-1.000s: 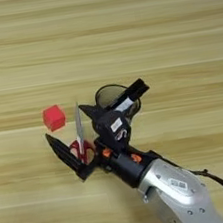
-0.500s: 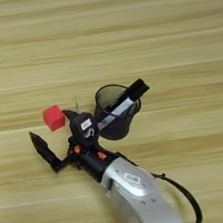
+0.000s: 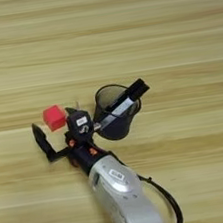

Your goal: Move the objects on the table

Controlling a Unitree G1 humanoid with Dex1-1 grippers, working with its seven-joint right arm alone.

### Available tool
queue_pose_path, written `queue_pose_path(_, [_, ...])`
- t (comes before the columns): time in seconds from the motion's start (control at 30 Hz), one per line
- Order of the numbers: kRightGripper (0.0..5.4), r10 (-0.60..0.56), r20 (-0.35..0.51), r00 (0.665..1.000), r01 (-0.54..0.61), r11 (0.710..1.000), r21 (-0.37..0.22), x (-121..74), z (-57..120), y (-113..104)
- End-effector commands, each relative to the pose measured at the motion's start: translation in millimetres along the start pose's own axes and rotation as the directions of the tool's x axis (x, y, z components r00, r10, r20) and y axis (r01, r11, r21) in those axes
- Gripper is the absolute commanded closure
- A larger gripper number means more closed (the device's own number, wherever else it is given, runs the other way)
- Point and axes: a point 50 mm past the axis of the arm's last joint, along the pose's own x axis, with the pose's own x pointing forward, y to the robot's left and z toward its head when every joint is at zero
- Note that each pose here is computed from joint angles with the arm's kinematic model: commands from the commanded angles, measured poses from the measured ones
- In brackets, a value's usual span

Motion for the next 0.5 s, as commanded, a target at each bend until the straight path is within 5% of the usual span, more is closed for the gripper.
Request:
queue_pose_path(0.03, [0.04, -0.03, 0.115, 0.993, 0.033, 0.999, -0.021, 12.8, 17.4, -2.3])
queue_pose_path(0.5, [0.04, -0.114, 0.12, 0.986, 0.113, 0.993, 0.012, 22.9, 10.8, -11.1])
